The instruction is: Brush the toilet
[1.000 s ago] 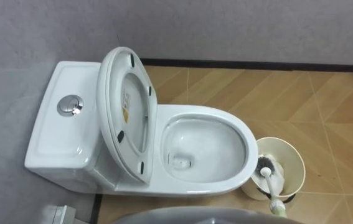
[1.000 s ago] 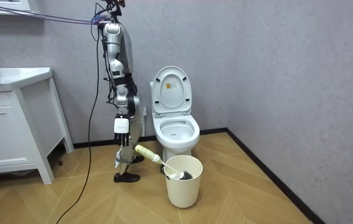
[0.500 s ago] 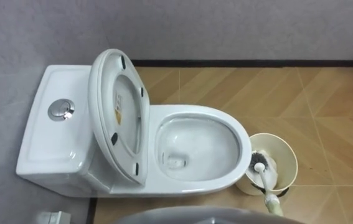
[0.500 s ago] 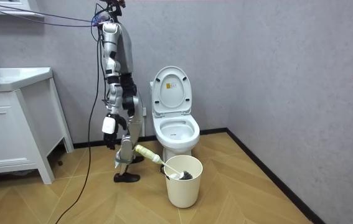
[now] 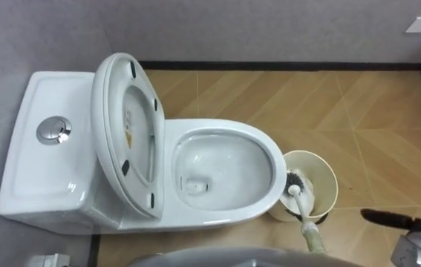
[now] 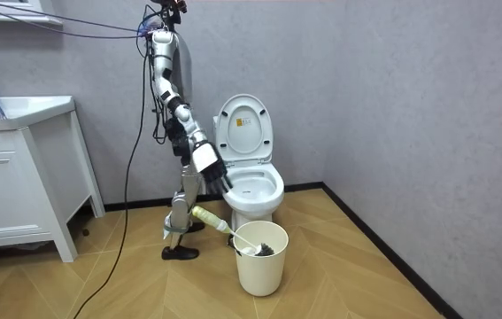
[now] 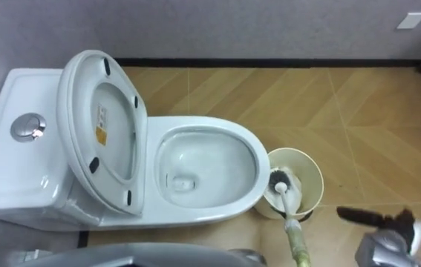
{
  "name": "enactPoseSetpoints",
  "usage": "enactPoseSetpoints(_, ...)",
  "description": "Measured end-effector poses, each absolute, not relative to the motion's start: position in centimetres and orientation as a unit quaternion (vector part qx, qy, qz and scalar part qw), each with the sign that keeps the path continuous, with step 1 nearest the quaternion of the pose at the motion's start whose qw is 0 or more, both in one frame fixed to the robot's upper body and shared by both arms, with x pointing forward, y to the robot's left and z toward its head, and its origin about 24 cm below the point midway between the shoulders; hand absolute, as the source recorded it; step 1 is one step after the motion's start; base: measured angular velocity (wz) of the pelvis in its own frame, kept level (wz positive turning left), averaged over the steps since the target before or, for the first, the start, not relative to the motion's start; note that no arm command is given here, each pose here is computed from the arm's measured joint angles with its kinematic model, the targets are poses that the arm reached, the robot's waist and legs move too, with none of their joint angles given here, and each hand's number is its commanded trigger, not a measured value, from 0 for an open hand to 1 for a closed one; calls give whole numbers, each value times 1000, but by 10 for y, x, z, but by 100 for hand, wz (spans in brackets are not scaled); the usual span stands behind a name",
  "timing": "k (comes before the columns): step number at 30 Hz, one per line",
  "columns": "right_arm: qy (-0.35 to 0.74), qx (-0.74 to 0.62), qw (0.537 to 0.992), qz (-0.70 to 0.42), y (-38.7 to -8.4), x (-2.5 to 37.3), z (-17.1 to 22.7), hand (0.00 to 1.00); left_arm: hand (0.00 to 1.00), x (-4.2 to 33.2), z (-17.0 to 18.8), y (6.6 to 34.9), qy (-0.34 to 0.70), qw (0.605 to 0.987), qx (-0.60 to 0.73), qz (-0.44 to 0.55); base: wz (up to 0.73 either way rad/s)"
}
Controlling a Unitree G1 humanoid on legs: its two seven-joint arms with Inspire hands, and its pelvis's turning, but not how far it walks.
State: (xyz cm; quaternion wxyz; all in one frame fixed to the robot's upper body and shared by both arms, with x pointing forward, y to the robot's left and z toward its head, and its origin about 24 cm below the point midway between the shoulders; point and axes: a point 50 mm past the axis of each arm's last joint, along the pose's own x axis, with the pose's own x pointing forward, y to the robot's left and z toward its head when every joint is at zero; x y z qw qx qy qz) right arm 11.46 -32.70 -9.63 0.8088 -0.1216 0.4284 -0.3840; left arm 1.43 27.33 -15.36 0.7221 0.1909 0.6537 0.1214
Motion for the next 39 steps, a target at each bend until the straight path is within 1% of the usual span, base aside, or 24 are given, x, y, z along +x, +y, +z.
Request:
enactPoseSetpoints(3,411,-154,819,-371,-323,125,-91,0,0,22,-154,271,642,734,188,122,-1)
enactPoseSetpoints(6,403,-163,818,-376,-321,127,-91,0,0,23,-154,272,633,740,186,130,9)
enactPoseSetpoints(11,399,-173,820,-372,-313,138,-95,0,0,44,-153,268,602,768,166,145,15)
enactPoseSetpoints(14,415,-183,820,-350,-304,142,-104,0,0,57,-152,263,580,786,160,142,19)
enactPoseSetpoints(18,432,-172,816,-344,-298,150,-110,0,0,73,-152,255,561,804,156,122,18)
enactPoseSetpoints(21,440,-161,811,-349,-298,156,-111,0,0,93,-148,254,539,819,155,121,3)
enactPoseSetpoints(27,436,-149,817,-348,-292,179,-106,0,0,117,-145,245,516,835,173,87,1)
enactPoseSetpoints(31,432,-157,818,-345,-289,189,-103,0,0,140,-139,236,486,850,192,69,-1)
enactPoseSetpoints(34,434,-157,817,-346,-288,193,-102,0,0,147,-137,233,474,858,185,69,0)
enactPoseSetpoints(39,430,-157,809,-368,-303,195,-95,0,0,154,-135,230,463,867,166,81,0)
